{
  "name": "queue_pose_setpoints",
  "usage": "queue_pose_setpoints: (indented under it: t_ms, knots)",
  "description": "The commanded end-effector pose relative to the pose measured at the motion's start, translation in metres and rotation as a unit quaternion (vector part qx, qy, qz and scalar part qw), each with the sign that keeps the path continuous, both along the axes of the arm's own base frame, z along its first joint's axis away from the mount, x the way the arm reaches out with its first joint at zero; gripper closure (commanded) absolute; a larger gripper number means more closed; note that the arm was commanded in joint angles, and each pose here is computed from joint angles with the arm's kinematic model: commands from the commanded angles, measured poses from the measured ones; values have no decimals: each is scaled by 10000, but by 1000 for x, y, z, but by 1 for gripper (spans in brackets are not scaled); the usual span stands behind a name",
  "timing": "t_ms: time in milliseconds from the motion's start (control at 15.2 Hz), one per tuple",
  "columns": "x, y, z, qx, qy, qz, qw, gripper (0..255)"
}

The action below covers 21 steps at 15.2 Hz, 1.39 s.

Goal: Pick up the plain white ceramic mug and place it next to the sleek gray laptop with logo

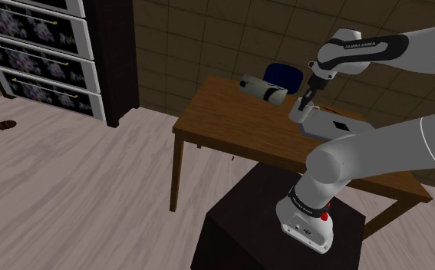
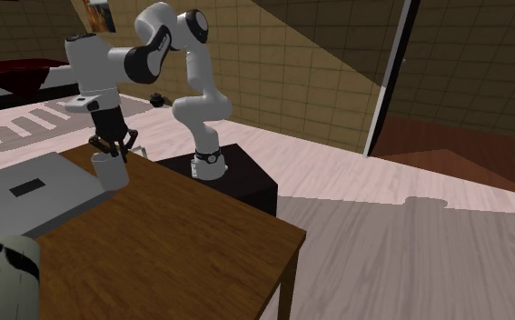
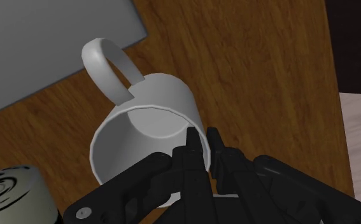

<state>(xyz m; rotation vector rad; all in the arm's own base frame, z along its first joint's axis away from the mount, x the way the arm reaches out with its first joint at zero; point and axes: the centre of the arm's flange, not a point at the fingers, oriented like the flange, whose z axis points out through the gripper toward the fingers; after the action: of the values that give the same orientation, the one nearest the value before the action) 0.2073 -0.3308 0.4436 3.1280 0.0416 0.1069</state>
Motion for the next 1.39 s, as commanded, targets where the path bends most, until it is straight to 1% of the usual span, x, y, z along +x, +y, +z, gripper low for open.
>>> queue_pose_setpoints:
  t_ms: [0,726,1254,1320]
  knots:
    - [1,0,-11,-2,-2,0,10000,255]
    - [1,0,-70,-2,-2,0,10000,255]
    - [1,0,-70,-2,-2,0,10000,255]
    - [1,0,-70,-2,-2,0,10000,0]
